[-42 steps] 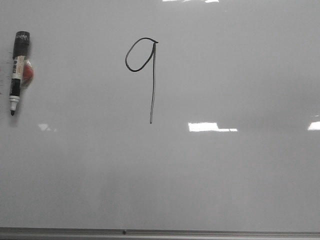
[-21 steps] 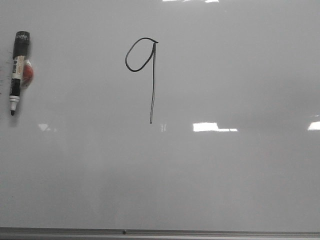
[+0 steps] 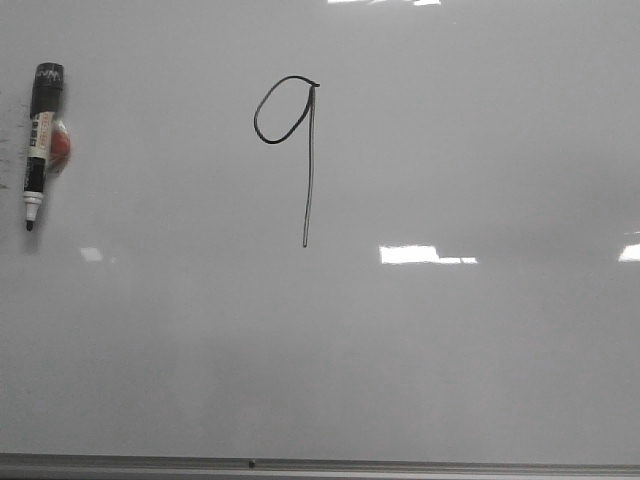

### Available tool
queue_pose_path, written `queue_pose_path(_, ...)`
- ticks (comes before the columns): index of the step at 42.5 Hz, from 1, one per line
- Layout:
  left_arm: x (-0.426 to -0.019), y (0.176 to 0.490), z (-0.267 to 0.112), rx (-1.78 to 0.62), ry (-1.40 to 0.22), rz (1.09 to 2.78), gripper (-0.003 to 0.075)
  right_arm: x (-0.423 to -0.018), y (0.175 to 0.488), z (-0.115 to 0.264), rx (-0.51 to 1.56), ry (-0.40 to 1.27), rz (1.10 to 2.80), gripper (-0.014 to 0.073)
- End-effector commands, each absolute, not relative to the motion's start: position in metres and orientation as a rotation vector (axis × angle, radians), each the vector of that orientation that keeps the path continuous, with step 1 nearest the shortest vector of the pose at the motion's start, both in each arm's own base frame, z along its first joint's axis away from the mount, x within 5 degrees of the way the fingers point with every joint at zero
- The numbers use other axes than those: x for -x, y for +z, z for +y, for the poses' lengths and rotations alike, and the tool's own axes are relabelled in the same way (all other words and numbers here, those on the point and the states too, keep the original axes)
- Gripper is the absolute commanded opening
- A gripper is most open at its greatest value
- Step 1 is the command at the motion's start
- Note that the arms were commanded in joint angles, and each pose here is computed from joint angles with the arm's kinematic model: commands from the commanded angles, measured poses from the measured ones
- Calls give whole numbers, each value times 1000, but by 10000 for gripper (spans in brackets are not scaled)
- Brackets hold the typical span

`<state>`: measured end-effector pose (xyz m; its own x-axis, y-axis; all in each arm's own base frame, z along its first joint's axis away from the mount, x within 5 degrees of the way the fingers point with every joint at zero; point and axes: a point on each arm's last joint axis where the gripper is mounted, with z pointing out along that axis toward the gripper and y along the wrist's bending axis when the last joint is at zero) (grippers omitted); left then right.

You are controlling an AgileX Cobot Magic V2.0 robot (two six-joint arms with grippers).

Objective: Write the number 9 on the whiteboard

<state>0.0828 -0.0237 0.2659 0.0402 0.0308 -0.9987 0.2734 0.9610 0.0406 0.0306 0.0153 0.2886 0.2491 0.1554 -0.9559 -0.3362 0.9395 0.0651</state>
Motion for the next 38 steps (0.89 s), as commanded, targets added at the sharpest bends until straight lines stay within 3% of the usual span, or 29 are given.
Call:
queue_pose_path(1, -73, 269, -17, -179, -173, 1478, -19, -28, 298, 11, 117, 318, 1234, -69)
queue_pose_path(7, -59, 251, -9, -126, -109, 1549, -19, -28, 298, 11, 117, 318, 1234, -69)
queue_pose_path(21, -54, 206, -3, -44, -45, 1543, -19, -28, 298, 11, 118, 318, 1234, -69)
queue_pose_path(38, -55, 205, -3, -44, -45, 1540, -19, -28, 298, 11, 118, 319, 1234, -69)
